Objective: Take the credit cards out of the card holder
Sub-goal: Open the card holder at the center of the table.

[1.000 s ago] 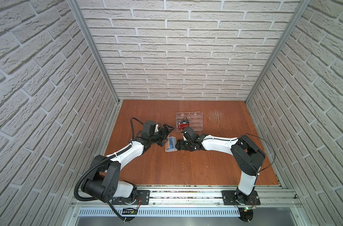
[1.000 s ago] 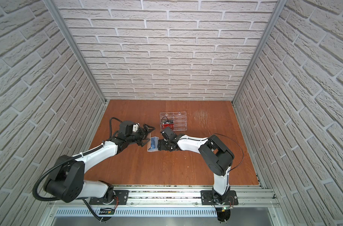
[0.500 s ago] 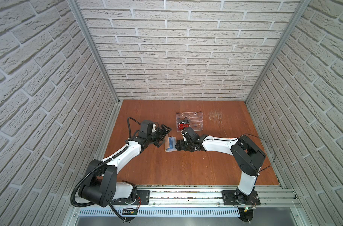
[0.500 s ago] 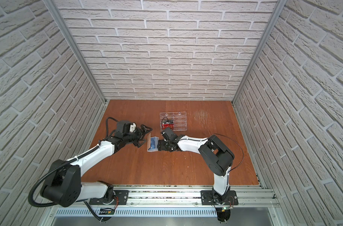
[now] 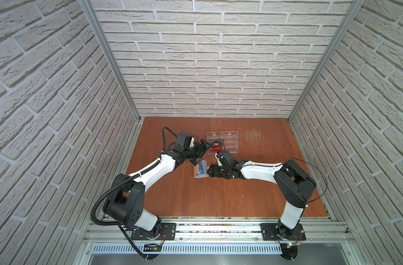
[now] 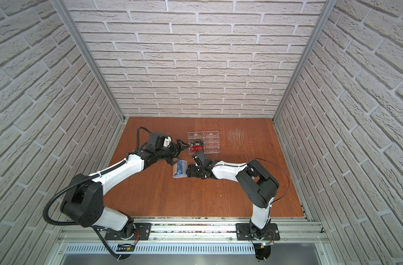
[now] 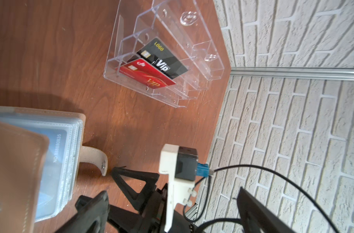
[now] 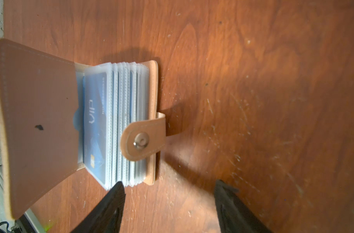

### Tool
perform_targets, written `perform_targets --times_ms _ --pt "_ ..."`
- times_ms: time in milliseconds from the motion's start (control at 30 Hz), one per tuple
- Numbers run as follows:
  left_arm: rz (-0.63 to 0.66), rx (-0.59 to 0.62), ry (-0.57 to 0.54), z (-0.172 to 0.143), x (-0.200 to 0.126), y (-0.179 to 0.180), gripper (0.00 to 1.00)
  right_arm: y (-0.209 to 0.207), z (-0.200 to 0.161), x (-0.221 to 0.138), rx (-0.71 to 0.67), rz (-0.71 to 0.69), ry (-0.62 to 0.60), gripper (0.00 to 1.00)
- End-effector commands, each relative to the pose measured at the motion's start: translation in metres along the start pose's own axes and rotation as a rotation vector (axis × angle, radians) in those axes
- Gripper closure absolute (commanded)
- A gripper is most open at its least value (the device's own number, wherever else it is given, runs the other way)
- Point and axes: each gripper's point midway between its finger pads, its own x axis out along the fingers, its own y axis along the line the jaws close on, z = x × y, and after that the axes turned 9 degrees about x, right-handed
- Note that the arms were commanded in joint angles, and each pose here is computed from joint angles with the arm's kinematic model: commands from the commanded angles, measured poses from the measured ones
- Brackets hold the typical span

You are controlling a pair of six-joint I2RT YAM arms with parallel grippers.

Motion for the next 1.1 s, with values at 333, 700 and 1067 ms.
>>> perform_targets --times_ms 333,700,1067 --pt "0.119 0.000 -0.020 0.007 -0.001 0.036 0.02 -0.006 0.003 -0.004 0.018 0.026 -0.007 0.29" --pt "0.201 0.002 -0.002 0.007 -0.025 0.064 0.02 -0.005 0.004 -0.004 0.019 0.031 -0.008 0.29" --pt "0.226 -0.032 -0.011 0.001 -0.030 0.095 0.01 0.013 0.007 -0.022 -0.026 0.061 -0.026 0.29"
